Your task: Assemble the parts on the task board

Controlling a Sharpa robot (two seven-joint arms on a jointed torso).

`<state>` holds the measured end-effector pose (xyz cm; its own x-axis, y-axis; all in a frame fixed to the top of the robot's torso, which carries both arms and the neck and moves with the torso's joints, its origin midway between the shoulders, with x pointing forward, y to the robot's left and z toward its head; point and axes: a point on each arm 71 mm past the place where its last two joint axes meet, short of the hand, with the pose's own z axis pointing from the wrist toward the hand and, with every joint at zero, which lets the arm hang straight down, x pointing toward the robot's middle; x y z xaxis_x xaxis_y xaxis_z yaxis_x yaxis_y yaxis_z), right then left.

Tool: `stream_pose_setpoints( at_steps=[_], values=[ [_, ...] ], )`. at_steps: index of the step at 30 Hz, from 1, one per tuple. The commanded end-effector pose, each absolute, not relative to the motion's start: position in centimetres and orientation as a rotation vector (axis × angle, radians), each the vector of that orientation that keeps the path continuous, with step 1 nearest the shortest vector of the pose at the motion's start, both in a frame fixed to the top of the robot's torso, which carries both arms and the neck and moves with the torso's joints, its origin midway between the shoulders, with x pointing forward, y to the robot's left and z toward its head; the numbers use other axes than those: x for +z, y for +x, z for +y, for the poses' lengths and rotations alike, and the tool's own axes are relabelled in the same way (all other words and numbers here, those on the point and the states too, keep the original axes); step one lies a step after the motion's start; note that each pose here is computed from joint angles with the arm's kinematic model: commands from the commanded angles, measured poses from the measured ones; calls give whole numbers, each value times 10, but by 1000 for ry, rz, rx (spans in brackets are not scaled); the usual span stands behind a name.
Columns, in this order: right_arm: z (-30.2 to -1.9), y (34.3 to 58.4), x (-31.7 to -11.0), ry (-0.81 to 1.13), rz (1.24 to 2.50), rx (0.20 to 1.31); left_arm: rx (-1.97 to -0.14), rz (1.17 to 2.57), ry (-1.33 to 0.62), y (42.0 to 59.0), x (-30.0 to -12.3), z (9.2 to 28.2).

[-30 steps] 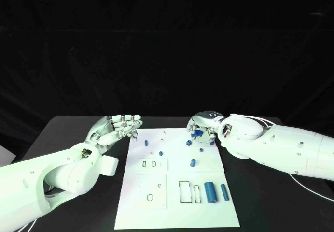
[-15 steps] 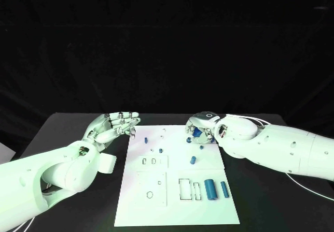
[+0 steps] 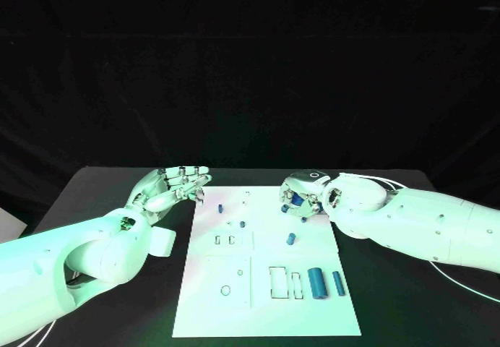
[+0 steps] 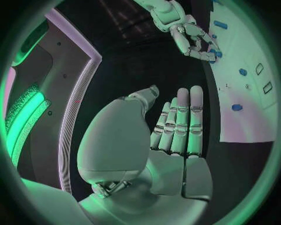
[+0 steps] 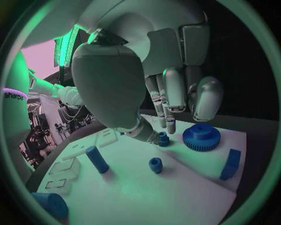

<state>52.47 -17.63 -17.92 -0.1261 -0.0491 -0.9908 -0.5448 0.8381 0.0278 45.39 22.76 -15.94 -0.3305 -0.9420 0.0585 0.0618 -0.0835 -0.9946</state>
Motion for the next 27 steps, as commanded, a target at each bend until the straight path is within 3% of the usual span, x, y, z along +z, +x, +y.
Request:
stream_pose_setpoints(
  at_steps=[1, 27],
  values=[
    [-175, 524, -181, -494, 1675, 441, -1566, 1359, -1028, 454, -158, 225],
    [-169, 527, -187, -500, 1698, 433, -1571, 1365, -1028, 454, -157, 226]
  ],
)
